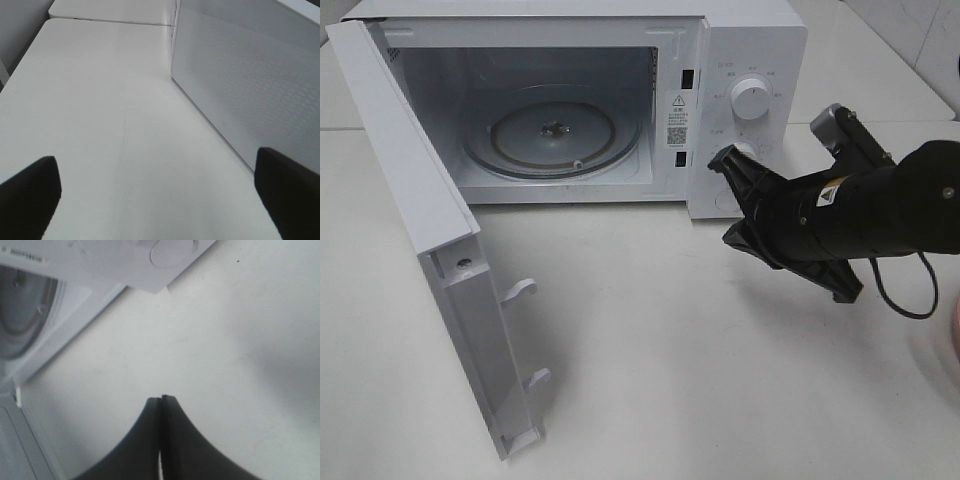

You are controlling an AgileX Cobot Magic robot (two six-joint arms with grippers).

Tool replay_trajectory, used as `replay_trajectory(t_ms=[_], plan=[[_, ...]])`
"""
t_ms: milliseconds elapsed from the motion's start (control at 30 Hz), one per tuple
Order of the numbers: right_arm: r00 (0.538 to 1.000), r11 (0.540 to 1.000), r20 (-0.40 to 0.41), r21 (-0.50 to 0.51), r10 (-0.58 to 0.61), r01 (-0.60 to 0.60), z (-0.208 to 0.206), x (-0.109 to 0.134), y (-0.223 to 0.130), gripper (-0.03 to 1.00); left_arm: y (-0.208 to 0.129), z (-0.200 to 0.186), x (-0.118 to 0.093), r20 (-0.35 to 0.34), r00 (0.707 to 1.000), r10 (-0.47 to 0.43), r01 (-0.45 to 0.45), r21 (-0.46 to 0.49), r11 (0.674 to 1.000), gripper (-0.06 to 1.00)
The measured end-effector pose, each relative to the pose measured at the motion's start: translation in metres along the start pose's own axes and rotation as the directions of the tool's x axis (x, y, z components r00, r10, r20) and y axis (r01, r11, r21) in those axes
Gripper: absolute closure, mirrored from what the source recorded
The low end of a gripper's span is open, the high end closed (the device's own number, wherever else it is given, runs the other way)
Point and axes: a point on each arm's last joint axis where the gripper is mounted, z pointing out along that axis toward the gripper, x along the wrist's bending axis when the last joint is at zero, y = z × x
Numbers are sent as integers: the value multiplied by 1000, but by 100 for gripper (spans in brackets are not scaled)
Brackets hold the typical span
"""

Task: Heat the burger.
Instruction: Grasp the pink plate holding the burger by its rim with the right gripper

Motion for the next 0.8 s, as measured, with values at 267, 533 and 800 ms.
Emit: replay_trajectory(t_ms=[267,533,800], plan=[[947,939,44,146,-319,310,-18,-2,-7,96,0,0,0,0,1000,0,0,0,1000,-5],[816,788,13,266,-578,555,-38,-5,-12,93,0,0,0,0,1000,0,0,0,1000,-5],[686,622,-4,418,-728,663,-63,-13,-15,90,0,0,0,0,1000,0,0,0,1000,-5]])
